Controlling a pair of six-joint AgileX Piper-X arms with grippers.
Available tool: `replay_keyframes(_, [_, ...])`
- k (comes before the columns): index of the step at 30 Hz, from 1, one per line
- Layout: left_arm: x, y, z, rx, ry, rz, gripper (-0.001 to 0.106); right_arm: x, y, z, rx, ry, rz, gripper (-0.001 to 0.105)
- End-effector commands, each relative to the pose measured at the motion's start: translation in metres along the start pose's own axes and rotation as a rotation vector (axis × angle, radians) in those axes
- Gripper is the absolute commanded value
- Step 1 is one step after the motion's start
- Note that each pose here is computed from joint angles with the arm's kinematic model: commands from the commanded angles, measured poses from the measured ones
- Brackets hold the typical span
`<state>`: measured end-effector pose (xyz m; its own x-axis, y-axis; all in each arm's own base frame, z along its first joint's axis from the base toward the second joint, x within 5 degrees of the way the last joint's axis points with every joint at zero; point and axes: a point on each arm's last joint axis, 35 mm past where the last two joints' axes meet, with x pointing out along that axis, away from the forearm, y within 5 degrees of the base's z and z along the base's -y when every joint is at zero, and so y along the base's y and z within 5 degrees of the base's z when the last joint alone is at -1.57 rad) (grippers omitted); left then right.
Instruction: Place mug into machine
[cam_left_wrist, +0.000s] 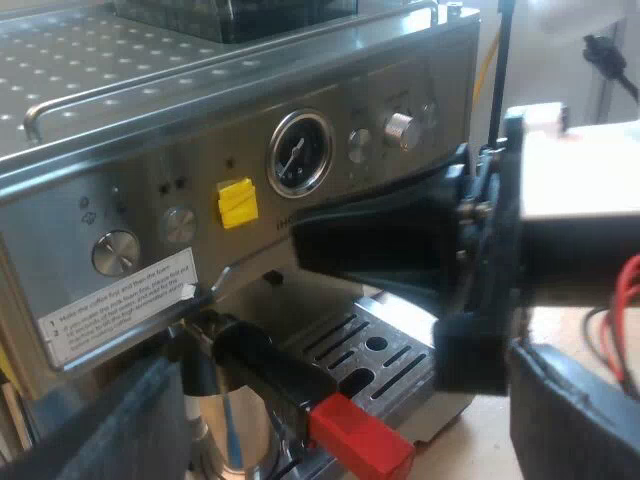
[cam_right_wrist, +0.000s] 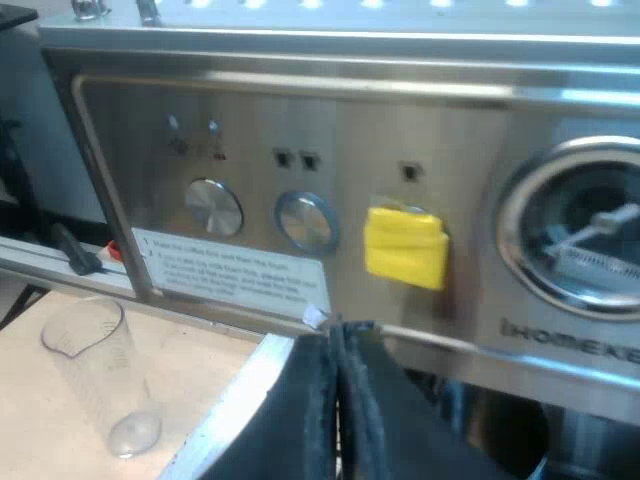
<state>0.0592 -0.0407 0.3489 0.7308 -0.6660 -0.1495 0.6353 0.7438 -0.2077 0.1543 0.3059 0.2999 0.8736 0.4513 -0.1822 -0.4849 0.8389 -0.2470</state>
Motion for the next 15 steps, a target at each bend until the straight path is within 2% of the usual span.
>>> replay_keyframes(1, [-0.002,-0.001,0.003,0.001,-0.018,-0.002,0.069,0.005,0.003,0.008,0.007,-0.014,-0.024,0.000])
replay_keyframes(5, [-0.002,-0.001,0.003,0.001,-0.018,-0.002,0.069,0.015,0.008,0.011,0.001,-0.010,-0.065,0.000])
replay_keyframes(9, [-0.002,-0.001,0.003,0.001,-0.018,-0.002,0.069,0.023,0.012,0.014,-0.070,-0.026,-0.119,0.000])
replay_keyframes(15, [-0.002,-0.001,0.003,0.001,-0.018,-0.002,0.069,0.027,0.007,0.013,-0.069,-0.010,-0.179,0.000])
